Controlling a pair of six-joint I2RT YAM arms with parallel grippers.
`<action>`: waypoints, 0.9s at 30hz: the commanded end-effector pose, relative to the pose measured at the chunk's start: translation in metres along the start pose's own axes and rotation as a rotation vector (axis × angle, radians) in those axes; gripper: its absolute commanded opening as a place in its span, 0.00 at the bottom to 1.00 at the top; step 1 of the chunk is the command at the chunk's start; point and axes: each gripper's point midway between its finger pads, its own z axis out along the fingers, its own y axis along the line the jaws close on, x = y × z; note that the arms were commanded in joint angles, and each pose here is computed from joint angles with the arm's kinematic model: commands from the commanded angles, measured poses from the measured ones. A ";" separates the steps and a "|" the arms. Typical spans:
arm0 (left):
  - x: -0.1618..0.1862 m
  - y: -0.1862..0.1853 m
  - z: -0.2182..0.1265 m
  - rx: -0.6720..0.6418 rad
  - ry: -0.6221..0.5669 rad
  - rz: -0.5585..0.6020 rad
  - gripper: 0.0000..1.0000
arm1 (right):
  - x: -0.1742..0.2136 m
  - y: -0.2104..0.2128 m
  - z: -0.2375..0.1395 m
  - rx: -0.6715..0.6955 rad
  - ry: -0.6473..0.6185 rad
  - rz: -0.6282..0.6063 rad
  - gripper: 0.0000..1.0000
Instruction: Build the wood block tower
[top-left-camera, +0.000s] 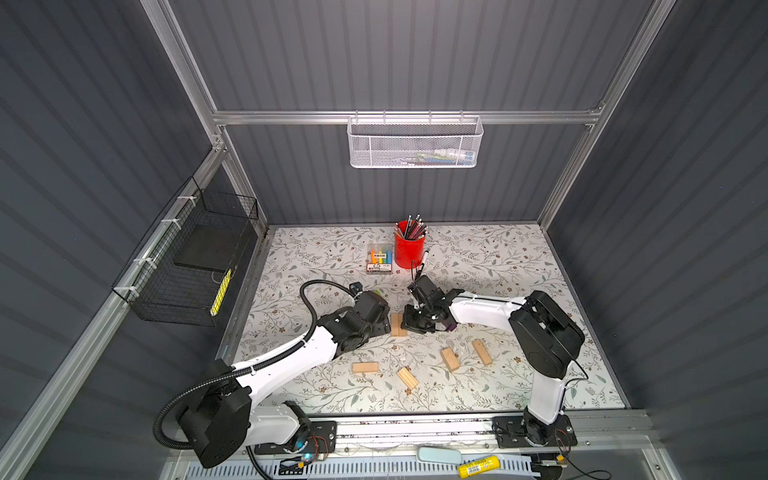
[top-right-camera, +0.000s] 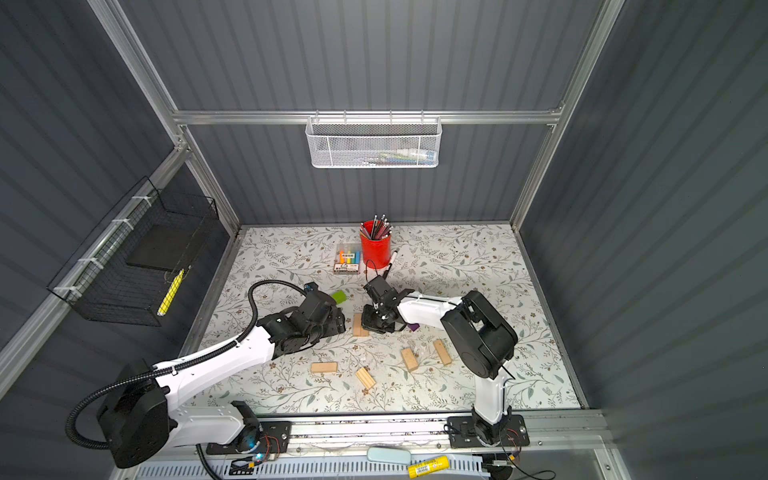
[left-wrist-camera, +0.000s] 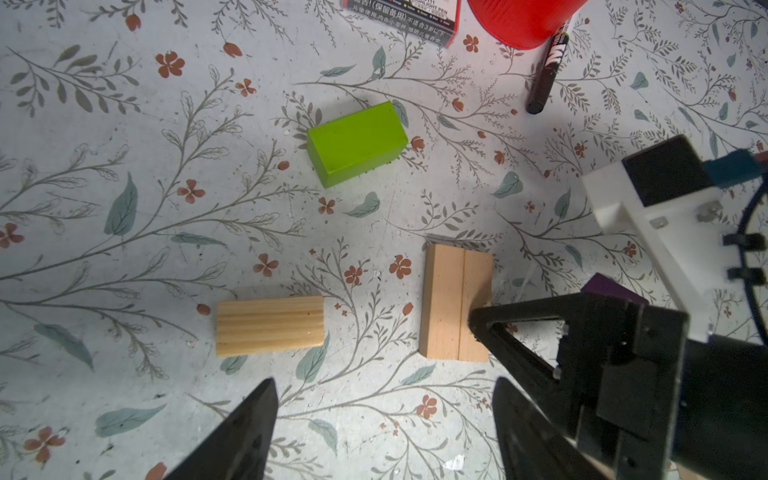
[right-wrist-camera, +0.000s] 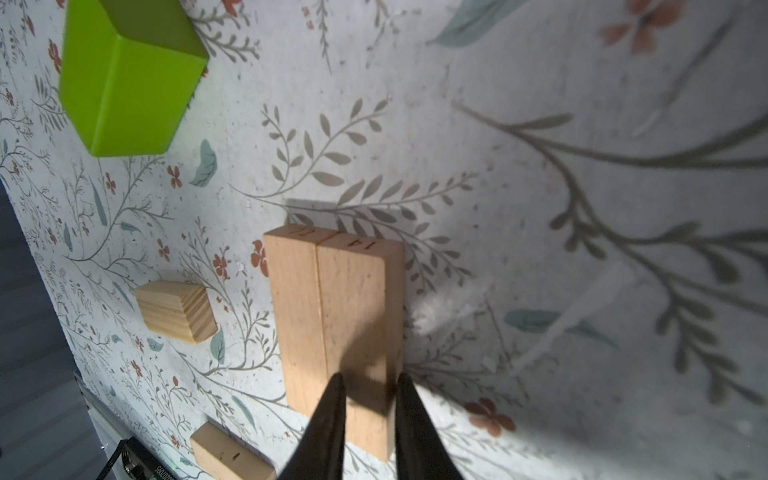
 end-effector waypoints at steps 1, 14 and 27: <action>-0.002 0.001 0.000 0.006 -0.001 0.006 0.81 | 0.002 0.005 -0.009 -0.019 -0.006 0.005 0.24; 0.007 0.013 -0.011 -0.055 0.065 -0.001 0.82 | 0.000 -0.003 -0.047 0.036 -0.078 -0.083 0.35; 0.064 0.025 -0.038 -0.069 0.226 -0.197 0.84 | 0.028 -0.023 -0.083 0.041 -0.100 -0.167 0.51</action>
